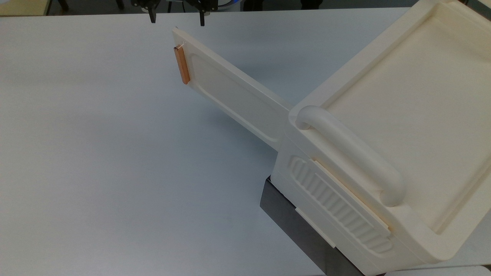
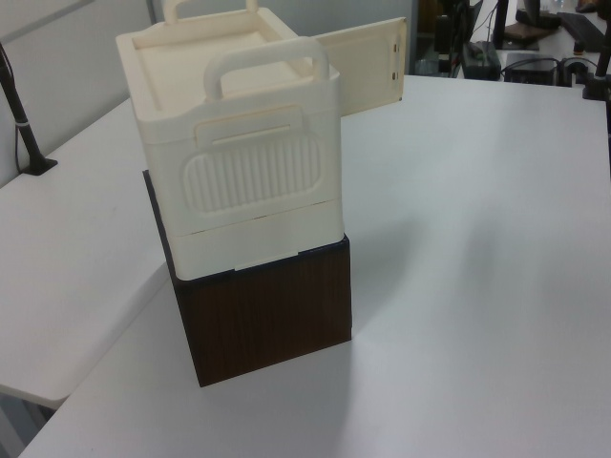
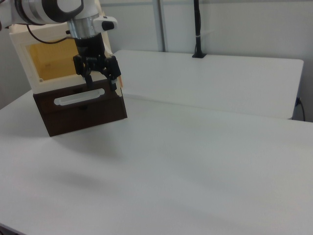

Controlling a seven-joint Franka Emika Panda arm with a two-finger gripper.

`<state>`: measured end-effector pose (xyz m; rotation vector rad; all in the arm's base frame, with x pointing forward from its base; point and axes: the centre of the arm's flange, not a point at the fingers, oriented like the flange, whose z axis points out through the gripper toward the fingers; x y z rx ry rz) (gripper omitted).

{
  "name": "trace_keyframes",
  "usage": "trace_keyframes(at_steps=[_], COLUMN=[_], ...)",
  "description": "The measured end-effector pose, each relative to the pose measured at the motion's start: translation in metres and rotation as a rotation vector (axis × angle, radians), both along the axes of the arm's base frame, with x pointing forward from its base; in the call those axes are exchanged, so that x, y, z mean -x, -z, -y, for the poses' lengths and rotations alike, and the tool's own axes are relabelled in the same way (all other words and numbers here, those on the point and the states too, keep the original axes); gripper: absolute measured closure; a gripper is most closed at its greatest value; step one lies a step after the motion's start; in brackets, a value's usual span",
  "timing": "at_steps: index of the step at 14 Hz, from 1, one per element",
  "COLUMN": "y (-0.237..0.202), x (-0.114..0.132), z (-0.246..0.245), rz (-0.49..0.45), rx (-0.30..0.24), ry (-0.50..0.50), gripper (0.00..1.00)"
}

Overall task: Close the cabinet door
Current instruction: 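Lower the gripper toward the outer edge of the open cream door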

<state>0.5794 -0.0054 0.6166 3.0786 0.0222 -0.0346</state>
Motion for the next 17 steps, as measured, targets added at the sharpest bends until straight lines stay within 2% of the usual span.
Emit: trace_keyframes(at_steps=[11, 13, 14, 15, 17], y=[-0.0025, -0.0025, -0.0025, -0.0025, -0.0025], x=[-0.0030, -0.0030, -0.0030, -0.0030, -0.0030], z=[0.0049, 0.0049, 0.0049, 0.0049, 0.0049], rz=[0.029, 0.029, 0.029, 0.029, 0.029], rx=[-0.015, -0.015, -0.015, -0.015, -0.015], ry=[0.011, 0.011, 0.011, 0.011, 0.011], gripper=[0.00, 0.03, 0.12, 0.30, 0.53])
